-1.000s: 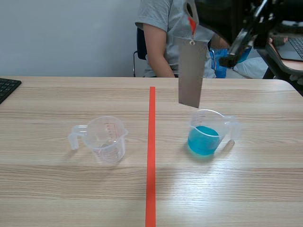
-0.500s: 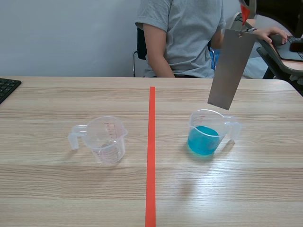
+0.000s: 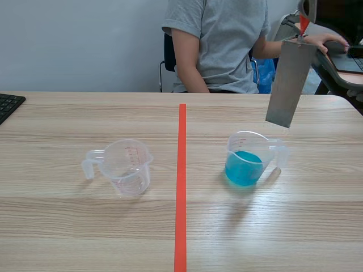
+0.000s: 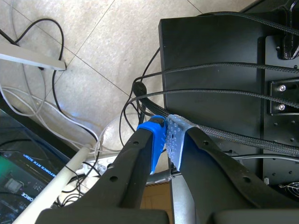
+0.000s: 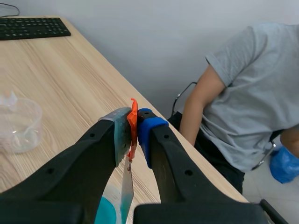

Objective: Do the redox reaction experiment.
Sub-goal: 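Move the plate over the blue solution, then point at the plate with the left hand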

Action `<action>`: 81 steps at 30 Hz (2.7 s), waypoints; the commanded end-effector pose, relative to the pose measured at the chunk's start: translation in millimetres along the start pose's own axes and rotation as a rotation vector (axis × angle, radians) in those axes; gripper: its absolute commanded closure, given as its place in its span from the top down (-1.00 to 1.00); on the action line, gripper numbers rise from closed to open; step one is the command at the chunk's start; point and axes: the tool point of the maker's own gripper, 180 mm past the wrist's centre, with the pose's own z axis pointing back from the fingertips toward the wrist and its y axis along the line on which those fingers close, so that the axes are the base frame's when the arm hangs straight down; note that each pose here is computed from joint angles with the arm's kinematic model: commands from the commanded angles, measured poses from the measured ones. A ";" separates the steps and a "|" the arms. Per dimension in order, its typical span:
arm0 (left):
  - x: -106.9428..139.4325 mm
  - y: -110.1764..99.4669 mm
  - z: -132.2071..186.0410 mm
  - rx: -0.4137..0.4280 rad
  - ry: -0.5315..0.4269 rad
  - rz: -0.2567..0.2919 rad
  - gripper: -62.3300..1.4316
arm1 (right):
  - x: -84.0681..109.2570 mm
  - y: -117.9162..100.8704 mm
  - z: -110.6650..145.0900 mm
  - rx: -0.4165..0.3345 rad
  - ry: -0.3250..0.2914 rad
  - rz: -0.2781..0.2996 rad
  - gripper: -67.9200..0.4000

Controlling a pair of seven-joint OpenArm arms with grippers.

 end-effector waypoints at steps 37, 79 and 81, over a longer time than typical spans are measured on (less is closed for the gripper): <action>47.9 17.4 19.5 -0.030 -0.088 -0.098 -0.83 | 7.4 15.8 -11.7 0.067 -0.025 0.010 -0.94; 337.4 -180.7 66.7 -0.653 -0.683 -0.728 -0.83 | 5.6 16.7 -11.7 0.067 -0.021 0.005 -0.94; 350.8 -194.7 65.1 -0.641 -0.730 -0.726 -0.83 | 5.6 16.7 -11.7 0.067 -0.021 0.005 -0.94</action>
